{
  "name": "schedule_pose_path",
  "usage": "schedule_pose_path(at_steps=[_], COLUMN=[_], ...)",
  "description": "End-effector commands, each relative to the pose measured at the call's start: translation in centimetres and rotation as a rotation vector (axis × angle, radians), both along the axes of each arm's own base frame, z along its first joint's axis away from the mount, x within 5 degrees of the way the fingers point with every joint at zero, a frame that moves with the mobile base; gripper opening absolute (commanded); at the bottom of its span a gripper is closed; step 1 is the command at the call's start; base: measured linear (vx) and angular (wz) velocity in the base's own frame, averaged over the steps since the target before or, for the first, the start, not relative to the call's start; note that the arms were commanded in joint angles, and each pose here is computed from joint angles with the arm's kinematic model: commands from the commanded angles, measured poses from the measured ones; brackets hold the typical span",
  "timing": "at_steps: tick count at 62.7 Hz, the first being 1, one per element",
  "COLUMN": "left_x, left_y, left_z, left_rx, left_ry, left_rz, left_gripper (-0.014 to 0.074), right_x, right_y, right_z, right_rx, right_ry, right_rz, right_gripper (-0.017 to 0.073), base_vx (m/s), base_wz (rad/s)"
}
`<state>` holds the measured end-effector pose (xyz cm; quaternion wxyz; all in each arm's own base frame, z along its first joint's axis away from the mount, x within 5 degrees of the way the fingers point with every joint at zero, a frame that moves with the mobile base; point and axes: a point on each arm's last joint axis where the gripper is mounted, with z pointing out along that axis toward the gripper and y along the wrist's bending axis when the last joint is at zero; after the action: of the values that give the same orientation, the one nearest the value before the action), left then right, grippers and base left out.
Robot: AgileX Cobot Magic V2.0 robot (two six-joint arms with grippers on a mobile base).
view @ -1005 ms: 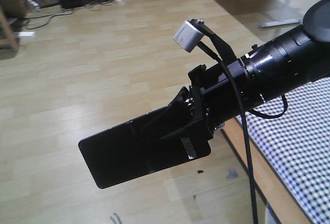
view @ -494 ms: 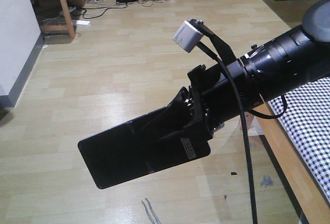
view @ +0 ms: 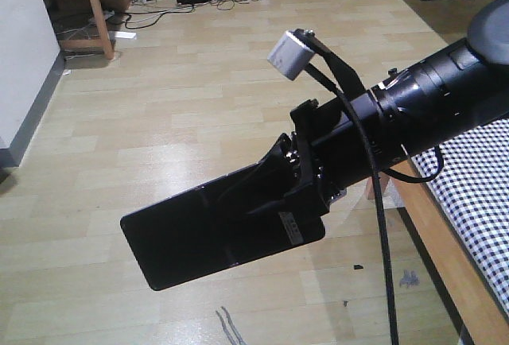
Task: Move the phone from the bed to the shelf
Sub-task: 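Hold the phone in the right gripper while the base drives away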
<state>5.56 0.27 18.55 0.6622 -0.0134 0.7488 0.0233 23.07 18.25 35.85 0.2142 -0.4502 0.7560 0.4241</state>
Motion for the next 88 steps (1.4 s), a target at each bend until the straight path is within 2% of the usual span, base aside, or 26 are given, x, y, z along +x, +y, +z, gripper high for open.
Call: schedule_pose_path(at_steps=[1,48,88], left_x=[0.02,0.02,0.02], left_y=[0.02,0.02,0.02], left_z=[0.44,0.44,0.44], left_rx=[-0.005,-0.005,-0.005], left_ry=[-0.071,-0.071,-0.071], left_rz=[0.003,0.003,0.003], left_gripper=[0.0001,0.0001,0.0001], right_x=[-1.36,-1.36,-1.36], right_y=[-0.1,-0.1,-0.1], right_z=[2.15,2.15,2.15], right_rx=[0.083,0.083,0.083], right_ry=[0.005,0.005,0.005], right_rz=[0.046,0.046,0.046], right_gripper=[-0.0002,-0.0002,-0.0002], base_vx=[0.02,0.09,0.26], base_wz=[-0.06,-0.07,0.02])
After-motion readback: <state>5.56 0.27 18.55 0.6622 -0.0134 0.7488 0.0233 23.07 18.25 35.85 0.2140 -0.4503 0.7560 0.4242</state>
